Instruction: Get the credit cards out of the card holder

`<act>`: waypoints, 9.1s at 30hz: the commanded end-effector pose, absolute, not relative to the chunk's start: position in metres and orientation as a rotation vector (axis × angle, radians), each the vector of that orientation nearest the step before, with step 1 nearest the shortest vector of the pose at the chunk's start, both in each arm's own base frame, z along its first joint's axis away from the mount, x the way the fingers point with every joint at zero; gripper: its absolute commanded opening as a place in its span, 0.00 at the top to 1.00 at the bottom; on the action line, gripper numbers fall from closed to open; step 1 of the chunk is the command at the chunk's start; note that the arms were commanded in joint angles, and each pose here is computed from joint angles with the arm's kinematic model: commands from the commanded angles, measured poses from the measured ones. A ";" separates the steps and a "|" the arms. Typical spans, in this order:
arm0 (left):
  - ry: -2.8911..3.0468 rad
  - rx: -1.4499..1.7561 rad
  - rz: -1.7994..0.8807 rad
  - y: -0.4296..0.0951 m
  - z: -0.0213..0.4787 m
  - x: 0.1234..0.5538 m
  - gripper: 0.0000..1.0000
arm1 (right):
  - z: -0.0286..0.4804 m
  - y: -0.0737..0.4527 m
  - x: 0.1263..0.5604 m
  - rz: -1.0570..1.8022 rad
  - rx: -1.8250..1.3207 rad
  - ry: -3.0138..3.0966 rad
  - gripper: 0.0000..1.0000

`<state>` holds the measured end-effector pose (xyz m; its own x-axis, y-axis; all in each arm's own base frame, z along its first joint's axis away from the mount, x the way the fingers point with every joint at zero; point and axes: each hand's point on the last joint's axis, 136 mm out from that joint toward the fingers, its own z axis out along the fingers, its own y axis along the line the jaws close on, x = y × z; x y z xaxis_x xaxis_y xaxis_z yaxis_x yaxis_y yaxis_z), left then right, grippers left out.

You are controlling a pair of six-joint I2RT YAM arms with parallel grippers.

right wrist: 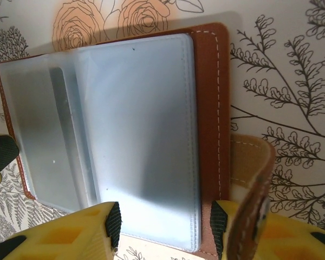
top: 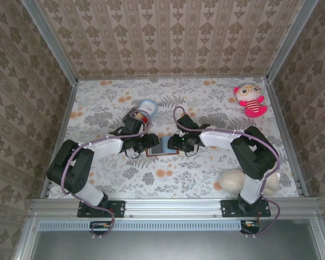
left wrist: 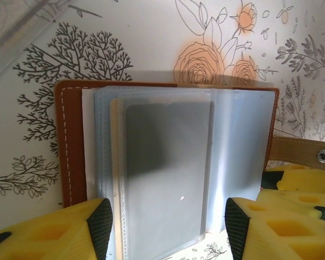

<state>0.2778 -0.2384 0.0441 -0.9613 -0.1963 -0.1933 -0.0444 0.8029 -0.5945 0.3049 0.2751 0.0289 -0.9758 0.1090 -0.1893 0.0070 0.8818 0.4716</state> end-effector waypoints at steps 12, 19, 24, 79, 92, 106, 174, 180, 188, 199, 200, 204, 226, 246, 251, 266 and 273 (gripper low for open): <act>2.763 -0.188 -1.013 -0.252 0.037 0.275 0.49 | 0.023 0.276 0.301 0.683 0.069 2.877 0.50; 2.739 -0.158 -1.058 -0.258 0.046 0.276 0.53 | 0.022 0.276 0.301 0.686 0.070 2.877 0.52; 2.723 -0.132 -1.029 -0.253 0.055 0.277 0.60 | 0.023 0.276 0.301 0.686 0.070 2.874 0.52; 2.748 -0.131 -1.029 -0.281 0.040 0.290 0.85 | 0.064 0.290 0.308 0.782 0.019 2.729 0.73; 2.785 -0.245 -0.909 -0.252 0.015 0.285 0.79 | 0.016 0.277 0.306 0.588 0.077 2.881 0.73; 2.707 -0.262 -1.189 -0.272 0.024 0.289 0.62 | 0.004 0.273 0.304 0.560 0.098 2.910 0.74; 2.271 0.311 -0.607 -0.185 0.201 0.284 1.00 | 0.138 0.240 0.315 0.649 0.049 2.568 0.21; 2.245 0.346 -0.494 -0.160 0.227 0.297 1.00 | 0.139 0.202 0.322 0.567 0.152 2.529 0.05; 2.215 0.369 -0.326 -0.132 0.239 0.340 1.00 | 0.143 0.190 0.320 0.594 0.180 2.490 0.00; 2.205 0.625 -0.194 -0.139 0.194 0.411 1.00 | 0.131 0.185 0.322 0.642 0.241 2.514 0.00; 2.213 0.651 -0.167 -0.138 0.189 0.417 1.00 | 0.129 0.185 0.322 0.649 0.246 2.518 0.00; 2.209 0.703 -0.137 -0.137 0.181 0.429 1.00 | 0.130 0.187 0.324 0.702 0.250 2.514 0.00; 2.392 0.807 -0.093 -0.124 0.121 0.425 0.97 | 0.142 0.194 0.327 0.796 0.251 2.500 0.00; 2.377 0.675 -0.064 -0.116 0.151 0.423 0.60 | 0.140 0.196 0.324 0.826 0.254 2.501 0.00; 2.349 0.529 -0.120 -0.116 0.180 0.422 0.52 | 0.138 0.197 0.323 0.835 0.258 2.498 0.01; 2.363 0.129 -0.524 -0.148 0.207 0.352 0.16 | 0.119 0.249 0.317 0.881 0.120 2.592 0.14; 2.384 0.033 -0.713 -0.157 0.188 0.314 0.01 | 0.093 0.304 0.311 0.977 0.019 2.689 0.39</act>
